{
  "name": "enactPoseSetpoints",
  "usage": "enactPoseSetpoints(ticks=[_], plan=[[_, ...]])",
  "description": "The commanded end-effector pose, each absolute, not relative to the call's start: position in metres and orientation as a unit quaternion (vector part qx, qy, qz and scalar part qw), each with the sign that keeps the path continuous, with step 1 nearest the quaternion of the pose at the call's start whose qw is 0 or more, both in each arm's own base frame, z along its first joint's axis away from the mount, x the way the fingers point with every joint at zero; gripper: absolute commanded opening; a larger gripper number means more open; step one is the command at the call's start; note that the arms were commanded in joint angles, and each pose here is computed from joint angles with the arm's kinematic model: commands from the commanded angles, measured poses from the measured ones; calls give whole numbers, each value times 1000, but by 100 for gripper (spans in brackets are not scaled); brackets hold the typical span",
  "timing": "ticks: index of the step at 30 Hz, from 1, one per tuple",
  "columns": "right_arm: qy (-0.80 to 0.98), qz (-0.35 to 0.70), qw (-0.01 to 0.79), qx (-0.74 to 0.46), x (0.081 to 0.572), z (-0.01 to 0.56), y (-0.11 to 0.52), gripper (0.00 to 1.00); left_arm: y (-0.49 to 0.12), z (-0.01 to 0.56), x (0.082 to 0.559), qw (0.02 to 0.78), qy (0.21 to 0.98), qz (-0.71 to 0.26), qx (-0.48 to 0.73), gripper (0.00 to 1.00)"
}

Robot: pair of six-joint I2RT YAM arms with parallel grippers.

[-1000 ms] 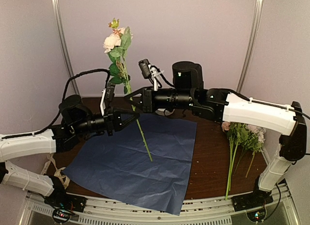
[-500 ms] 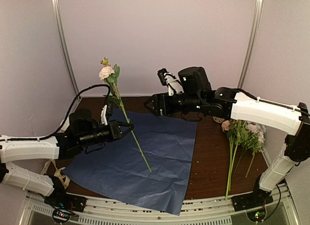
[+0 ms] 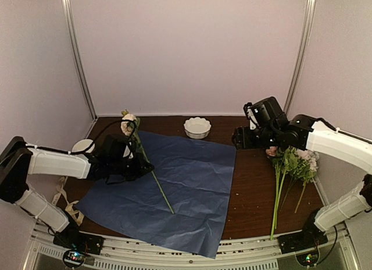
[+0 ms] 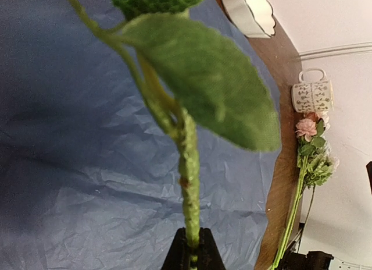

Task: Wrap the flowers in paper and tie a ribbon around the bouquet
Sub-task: Place the fake flower on the flattened wrapping paper.

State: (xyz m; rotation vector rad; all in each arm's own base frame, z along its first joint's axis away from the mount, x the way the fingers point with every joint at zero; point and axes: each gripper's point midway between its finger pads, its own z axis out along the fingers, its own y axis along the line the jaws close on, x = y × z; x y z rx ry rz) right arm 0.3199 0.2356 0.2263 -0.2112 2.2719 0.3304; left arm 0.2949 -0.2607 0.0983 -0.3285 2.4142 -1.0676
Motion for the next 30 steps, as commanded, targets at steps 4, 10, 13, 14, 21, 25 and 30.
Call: enactPoseSetpoints(ticks=[4, 10, 13, 14, 21, 25, 30], plan=[[930, -5, 362, 70, 309, 171, 111, 74, -270, 99, 310, 227, 880, -401, -111, 3], [928, -45, 348, 127, 295, 134, 69, 70, -265, 82, 306, 206, 888, -393, -119, 55], [930, -59, 334, 141, 296, 120, 55, 67, -260, 83, 304, 210, 891, -383, -119, 74], [932, -61, 327, 142, 297, 116, 53, 65, -258, 82, 303, 212, 893, -378, -119, 76], [946, -91, 278, 139, 308, 90, 43, 47, -238, 105, 303, 258, 900, -335, -108, 82], [953, -102, 257, 126, 312, 78, 41, 39, -226, 131, 300, 309, 902, -292, -78, 83], [962, -113, 218, 121, 315, 57, 34, 33, -210, 148, 296, 350, 904, -241, -49, 83]])
